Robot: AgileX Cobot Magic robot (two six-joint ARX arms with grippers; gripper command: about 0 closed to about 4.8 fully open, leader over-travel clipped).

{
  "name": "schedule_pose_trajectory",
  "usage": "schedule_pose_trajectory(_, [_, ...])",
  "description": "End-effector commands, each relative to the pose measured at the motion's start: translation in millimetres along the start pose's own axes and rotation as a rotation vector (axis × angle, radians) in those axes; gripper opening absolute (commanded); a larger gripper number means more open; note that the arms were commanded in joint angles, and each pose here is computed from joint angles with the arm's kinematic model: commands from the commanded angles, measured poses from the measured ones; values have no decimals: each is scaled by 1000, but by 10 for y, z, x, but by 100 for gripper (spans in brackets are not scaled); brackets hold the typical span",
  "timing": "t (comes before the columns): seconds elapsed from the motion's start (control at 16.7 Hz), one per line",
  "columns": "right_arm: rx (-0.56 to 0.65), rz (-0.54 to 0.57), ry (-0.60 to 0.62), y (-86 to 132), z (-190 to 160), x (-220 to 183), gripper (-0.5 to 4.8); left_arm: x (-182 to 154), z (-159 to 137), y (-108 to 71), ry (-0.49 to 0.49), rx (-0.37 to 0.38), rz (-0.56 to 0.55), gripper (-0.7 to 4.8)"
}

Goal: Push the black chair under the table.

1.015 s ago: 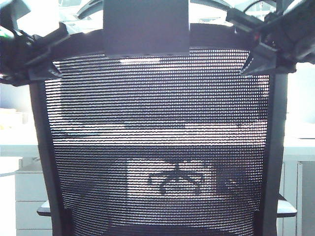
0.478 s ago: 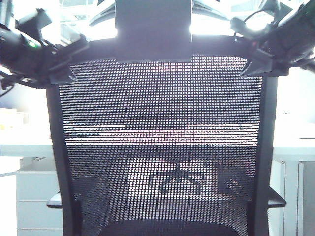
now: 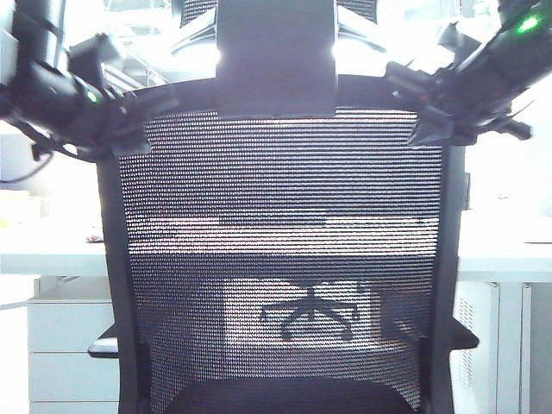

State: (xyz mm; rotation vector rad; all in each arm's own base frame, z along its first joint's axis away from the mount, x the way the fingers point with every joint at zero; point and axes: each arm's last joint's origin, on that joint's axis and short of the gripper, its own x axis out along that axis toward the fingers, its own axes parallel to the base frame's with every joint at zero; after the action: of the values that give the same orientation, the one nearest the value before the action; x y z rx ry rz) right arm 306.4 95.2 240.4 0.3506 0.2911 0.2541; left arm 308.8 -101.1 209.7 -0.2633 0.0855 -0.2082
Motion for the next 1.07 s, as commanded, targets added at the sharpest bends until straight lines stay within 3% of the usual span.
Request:
schedule_pose_trajectory(0.06, [-7, 56, -120, 71, 239, 94, -5, 149, 54, -47, -29, 12, -38, -6])
schedule_pose_trajectory(0.24, [-26, 55, -123, 80, 284, 233, -5, 293, 63, -7, -44, 12, -29, -6])
schedule_pose_trajectory(0.84, [-21, 46, -90, -101, 333, 716, -5, 677, 254, 509, -90, 11, -3, -6])
schedule_pose_trajectory(1.07, [-25, 48, -97, -79, 406, 817, -5, 907, 393, 484, -100, 15, -21, -6])
